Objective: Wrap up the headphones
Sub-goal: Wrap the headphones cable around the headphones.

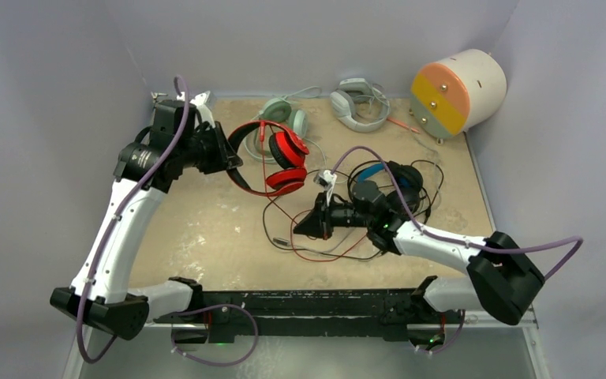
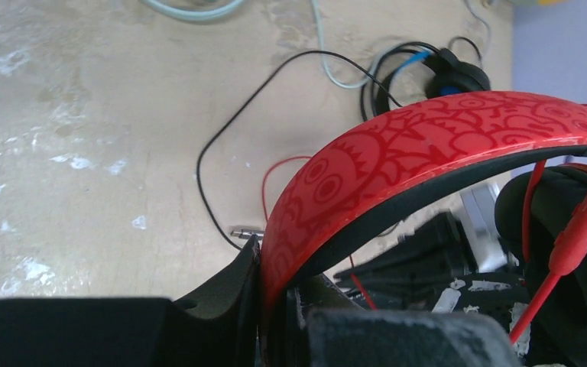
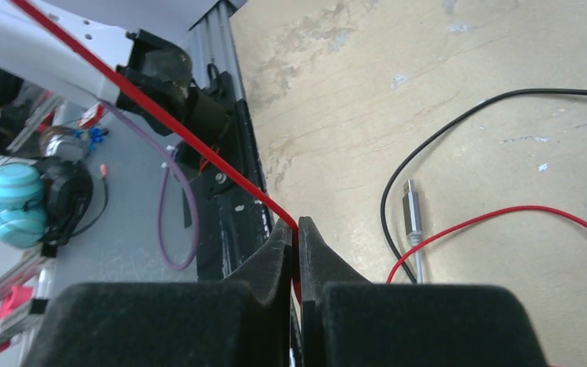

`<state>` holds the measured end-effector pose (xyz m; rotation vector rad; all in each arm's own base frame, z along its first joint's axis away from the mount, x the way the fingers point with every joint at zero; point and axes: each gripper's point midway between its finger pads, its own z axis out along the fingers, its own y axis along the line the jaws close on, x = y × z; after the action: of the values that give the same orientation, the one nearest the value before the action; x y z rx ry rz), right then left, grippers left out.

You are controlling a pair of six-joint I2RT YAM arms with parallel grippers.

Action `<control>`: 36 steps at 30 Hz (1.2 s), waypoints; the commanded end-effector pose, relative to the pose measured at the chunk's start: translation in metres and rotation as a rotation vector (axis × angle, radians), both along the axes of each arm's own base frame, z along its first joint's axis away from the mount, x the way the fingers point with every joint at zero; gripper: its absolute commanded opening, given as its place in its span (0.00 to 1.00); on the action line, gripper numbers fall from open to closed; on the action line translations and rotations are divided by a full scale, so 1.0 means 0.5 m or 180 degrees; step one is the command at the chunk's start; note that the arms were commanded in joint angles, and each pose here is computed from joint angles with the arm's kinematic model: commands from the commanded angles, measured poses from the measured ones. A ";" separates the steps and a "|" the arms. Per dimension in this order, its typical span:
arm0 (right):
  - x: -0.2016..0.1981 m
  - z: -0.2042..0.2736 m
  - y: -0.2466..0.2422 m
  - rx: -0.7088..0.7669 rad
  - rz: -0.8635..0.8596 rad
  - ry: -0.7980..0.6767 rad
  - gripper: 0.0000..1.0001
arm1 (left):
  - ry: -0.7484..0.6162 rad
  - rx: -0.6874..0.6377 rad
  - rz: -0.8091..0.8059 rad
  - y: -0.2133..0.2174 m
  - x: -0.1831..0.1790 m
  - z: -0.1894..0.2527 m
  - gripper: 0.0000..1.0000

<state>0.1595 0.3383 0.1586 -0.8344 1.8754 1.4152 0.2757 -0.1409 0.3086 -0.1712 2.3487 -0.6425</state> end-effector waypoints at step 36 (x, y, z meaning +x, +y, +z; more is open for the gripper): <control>0.168 0.027 -0.048 0.0336 -0.0044 -0.0162 0.00 | -0.0207 -0.0175 -0.0780 -0.181 -0.062 0.076 0.00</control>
<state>0.2105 0.3096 0.1539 -0.8525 1.9548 1.6199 0.2496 -0.2146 0.2951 0.2724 2.3629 -0.6294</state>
